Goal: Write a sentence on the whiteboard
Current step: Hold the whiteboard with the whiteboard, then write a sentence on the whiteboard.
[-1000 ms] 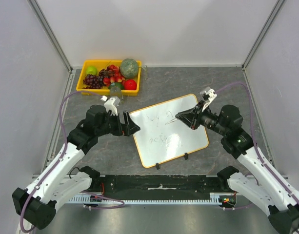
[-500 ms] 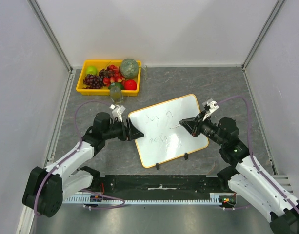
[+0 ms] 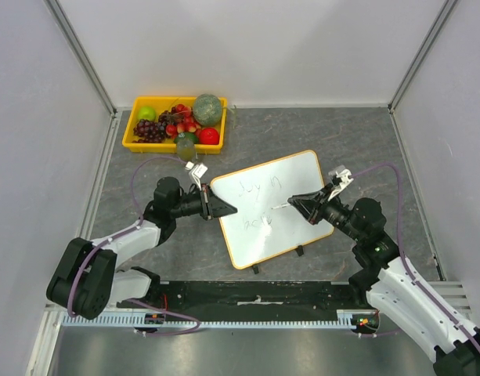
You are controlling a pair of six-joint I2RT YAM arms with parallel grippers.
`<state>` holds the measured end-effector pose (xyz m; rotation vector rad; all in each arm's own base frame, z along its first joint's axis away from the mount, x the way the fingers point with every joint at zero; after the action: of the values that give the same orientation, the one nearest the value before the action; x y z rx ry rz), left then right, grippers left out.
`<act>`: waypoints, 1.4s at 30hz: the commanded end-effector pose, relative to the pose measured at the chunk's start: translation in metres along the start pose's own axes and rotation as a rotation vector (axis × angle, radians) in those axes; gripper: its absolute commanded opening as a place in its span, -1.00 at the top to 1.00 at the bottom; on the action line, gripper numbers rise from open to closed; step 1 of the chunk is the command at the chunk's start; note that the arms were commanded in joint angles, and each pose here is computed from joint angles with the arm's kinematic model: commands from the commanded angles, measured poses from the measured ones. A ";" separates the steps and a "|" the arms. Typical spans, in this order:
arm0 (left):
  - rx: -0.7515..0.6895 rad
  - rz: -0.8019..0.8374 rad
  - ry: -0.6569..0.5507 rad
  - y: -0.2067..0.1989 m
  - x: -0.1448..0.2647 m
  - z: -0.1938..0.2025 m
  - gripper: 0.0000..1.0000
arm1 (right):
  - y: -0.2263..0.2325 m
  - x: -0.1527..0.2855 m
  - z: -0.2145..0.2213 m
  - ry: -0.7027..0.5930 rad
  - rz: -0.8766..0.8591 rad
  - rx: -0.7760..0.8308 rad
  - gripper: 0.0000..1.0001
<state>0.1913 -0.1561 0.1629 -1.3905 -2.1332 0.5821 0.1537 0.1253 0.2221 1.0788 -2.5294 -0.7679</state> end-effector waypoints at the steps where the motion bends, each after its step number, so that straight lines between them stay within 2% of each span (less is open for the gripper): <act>1: -0.016 -0.170 -0.003 0.025 0.003 0.014 0.96 | 0.002 0.002 -0.008 -0.060 -0.008 0.060 1.00; 14: 0.001 -0.327 0.035 0.044 0.029 0.029 0.96 | -0.001 0.001 0.000 -0.029 0.010 0.079 1.00; 27: 0.010 -0.304 0.036 0.046 0.028 0.030 0.96 | 0.014 -0.011 0.026 0.017 -0.006 0.086 1.00; 42: 0.010 -0.283 0.042 0.045 0.028 0.030 0.96 | 0.013 -0.018 0.032 0.013 0.010 0.077 1.00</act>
<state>0.1869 -0.1335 0.1546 -1.3392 -2.1119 0.6144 0.1415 0.1553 0.1949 1.0690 -2.5265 -0.6187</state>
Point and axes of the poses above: each gripper's point midway between its finger pads, its own x axis back along the fingers, its own y axis along the line the jaws close on, z = x × y, the point moved 10 cm from there along x, back along the fingers, and after that the axes turned 13 degrees about -x, right-handed, at the moved point
